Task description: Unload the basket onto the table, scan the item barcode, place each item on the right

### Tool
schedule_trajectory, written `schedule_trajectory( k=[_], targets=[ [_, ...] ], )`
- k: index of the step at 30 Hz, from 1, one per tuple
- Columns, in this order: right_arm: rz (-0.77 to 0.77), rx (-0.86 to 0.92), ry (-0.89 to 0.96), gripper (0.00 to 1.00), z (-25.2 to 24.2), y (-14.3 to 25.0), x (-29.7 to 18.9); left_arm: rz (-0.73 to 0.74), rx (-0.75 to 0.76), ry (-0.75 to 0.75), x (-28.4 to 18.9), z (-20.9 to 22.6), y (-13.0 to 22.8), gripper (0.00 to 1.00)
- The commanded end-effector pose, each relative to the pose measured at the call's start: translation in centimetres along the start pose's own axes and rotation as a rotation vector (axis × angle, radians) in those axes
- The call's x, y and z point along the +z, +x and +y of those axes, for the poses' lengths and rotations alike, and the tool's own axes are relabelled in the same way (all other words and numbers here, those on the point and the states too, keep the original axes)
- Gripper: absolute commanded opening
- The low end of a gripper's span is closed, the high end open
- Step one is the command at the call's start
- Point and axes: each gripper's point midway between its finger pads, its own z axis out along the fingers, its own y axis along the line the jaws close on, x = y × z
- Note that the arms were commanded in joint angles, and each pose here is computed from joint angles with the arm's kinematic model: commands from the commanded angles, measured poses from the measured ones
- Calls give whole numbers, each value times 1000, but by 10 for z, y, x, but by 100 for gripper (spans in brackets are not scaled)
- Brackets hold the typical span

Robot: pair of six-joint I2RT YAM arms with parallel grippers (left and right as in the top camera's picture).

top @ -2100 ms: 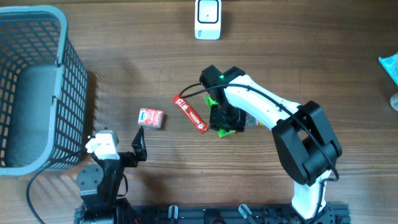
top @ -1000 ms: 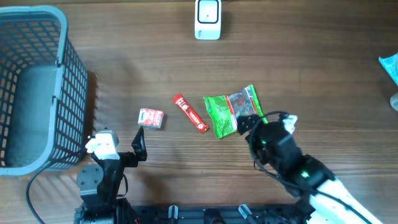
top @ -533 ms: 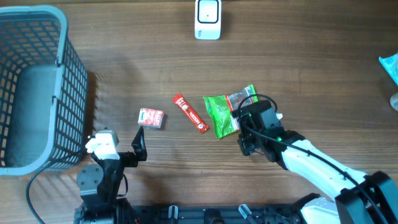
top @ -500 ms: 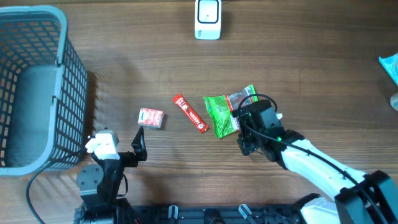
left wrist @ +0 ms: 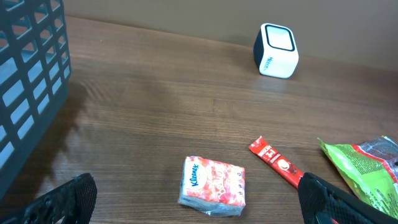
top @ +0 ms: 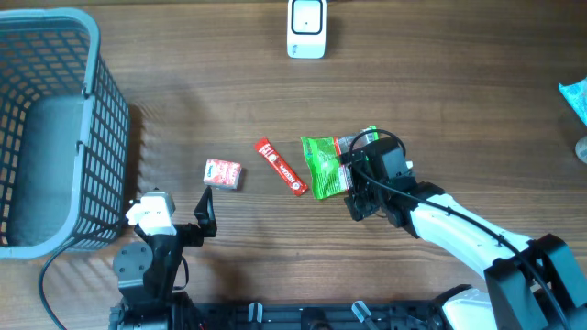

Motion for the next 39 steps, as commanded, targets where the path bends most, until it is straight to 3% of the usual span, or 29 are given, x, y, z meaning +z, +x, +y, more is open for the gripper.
schedule_trajectory(
  k=[1,8,12,14,17,22,24,26,27,30,35,39],
  targets=[
    [-428,4,258,100,-99,-86,0,-6,-8,2,0,0,-1,100],
    [-557,-41,358,100,-133,-116,24,-6,-8,2,0,0,-1,100],
    [-527,-183,412,98,-151,-126,49,-6,-8,2,0,0,-1,100],
    [-512,-237,447,70,-157,-127,50,-6,-8,2,0,0,-1,100],
    [-459,-413,415,4,-141,-123,59,-6,-8,2,0,0,-1,100],
    [-362,-580,250,4,-75,-108,39,-6,-8,2,0,0,-1,100],
    [-309,-688,55,4,-18,-90,9,-6,-8,2,0,0,-1,100],
    [-292,-892,-267,4,57,-53,-56,-6,-8,2,0,0,-1,100],
    [-283,-941,-350,4,71,-39,-80,-6,-8,2,0,0,-1,100],
    [-210,-1080,-387,4,56,-12,-118,-6,-8,2,0,0,-1,100],
    [-65,-1219,-313,4,24,3,-107,-6,-8,2,0,0,-1,100],
    [-45,-1302,-345,4,46,11,-107,-6,-8,2,0,0,-1,100]
  ],
)
